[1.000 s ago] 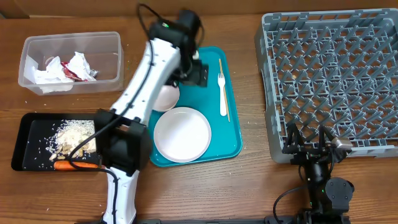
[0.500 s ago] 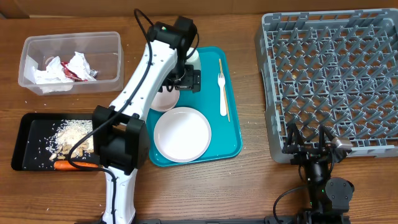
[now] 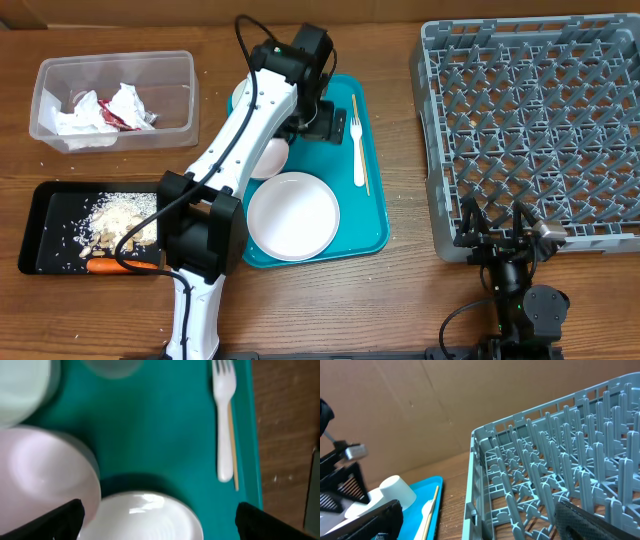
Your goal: Sort waste into correct bins and load items into the dishwasher rack
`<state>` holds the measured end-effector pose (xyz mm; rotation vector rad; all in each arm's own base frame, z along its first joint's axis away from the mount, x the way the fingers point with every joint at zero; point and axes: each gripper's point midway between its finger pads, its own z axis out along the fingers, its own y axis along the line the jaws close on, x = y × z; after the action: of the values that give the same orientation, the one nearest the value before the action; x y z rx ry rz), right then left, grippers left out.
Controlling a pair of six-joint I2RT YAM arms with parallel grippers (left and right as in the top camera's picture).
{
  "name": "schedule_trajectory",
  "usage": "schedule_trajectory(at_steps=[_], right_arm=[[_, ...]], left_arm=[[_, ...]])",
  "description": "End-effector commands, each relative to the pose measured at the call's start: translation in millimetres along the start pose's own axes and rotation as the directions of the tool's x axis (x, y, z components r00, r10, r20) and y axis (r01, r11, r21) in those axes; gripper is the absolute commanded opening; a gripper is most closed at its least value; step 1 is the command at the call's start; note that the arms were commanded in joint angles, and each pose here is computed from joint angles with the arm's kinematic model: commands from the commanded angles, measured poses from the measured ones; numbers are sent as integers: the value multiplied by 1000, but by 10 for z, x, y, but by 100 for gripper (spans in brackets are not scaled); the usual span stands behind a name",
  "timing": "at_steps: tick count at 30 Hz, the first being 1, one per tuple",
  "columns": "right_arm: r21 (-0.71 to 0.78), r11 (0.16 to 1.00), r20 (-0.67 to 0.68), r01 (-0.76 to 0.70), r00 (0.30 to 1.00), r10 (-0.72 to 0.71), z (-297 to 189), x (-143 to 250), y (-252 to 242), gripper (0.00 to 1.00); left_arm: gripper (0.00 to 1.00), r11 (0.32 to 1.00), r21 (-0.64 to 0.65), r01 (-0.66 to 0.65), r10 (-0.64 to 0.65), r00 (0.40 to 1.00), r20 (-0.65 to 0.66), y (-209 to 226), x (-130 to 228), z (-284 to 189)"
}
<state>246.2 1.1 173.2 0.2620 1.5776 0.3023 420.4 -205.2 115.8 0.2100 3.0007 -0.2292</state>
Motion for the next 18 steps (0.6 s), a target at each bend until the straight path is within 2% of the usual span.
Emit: schedule_trajectory(at_steps=[1,5,9,18], right_arm=[[18,1000,6,3,1000,-3,2,12,-44,100],[18,1000,6,3,1000,-3,2,12,-44,100],[18,1000,6,3,1000,-3,2,13,-44,100],[18,1000,6,3,1000,-3,2,13,-44,100]], left_arm=[[99,998,-51,25,-19,992,123,71,-278,-26],[100,1000,-22,19,-13,969,247,-6,-582,-81],[100,996,-84,42,-11,938,345,95,-800,-154],[100,961,-259,99,0,934,356,436,-772,-220]])
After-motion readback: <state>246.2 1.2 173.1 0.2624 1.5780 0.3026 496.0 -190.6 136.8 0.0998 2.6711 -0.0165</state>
